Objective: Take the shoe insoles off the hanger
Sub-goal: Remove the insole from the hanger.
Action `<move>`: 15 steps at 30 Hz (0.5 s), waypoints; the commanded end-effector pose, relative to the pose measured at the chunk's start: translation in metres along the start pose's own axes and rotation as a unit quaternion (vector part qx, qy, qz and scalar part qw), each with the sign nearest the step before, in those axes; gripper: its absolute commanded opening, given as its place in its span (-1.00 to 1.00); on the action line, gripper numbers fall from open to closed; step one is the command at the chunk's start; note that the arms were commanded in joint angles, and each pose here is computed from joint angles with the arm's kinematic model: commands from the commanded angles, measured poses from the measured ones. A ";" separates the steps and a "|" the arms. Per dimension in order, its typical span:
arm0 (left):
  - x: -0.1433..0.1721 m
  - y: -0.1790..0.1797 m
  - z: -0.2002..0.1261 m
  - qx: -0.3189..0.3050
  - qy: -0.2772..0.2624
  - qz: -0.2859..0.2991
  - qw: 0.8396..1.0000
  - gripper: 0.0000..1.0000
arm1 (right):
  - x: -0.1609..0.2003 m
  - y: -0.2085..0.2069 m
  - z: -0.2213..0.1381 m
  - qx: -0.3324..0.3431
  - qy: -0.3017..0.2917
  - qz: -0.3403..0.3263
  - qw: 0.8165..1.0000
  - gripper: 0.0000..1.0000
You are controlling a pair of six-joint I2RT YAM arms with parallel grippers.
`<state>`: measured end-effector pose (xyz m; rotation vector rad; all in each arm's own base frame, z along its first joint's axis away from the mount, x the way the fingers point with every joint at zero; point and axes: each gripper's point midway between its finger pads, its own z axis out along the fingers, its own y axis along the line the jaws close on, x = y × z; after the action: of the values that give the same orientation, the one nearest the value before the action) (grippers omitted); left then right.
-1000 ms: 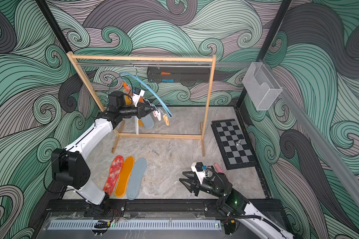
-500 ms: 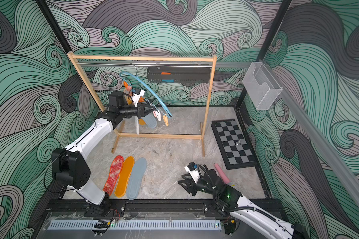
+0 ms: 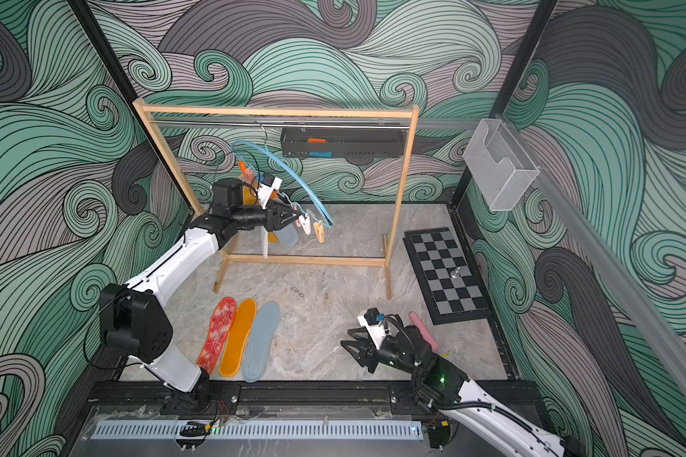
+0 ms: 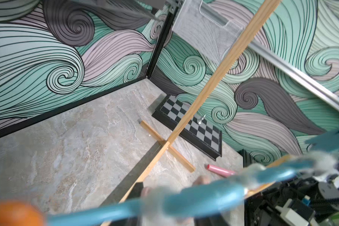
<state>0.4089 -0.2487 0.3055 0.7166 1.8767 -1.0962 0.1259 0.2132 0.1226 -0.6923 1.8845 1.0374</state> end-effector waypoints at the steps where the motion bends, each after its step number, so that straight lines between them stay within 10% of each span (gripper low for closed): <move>1: 0.012 -0.011 -0.010 -0.013 0.020 -0.015 1.000 -0.04 | -0.002 -0.001 0.000 0.006 0.000 0.001 1.000 -0.13; 15: 0.061 -0.095 -0.105 -0.063 -0.005 0.016 0.998 0.15 | -0.002 -0.001 -0.001 0.007 -0.002 0.003 1.000 -0.13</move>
<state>0.2850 -0.2041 0.3334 0.6678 1.8751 -0.9852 0.1260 0.2129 0.1190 -0.6912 1.9027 1.0316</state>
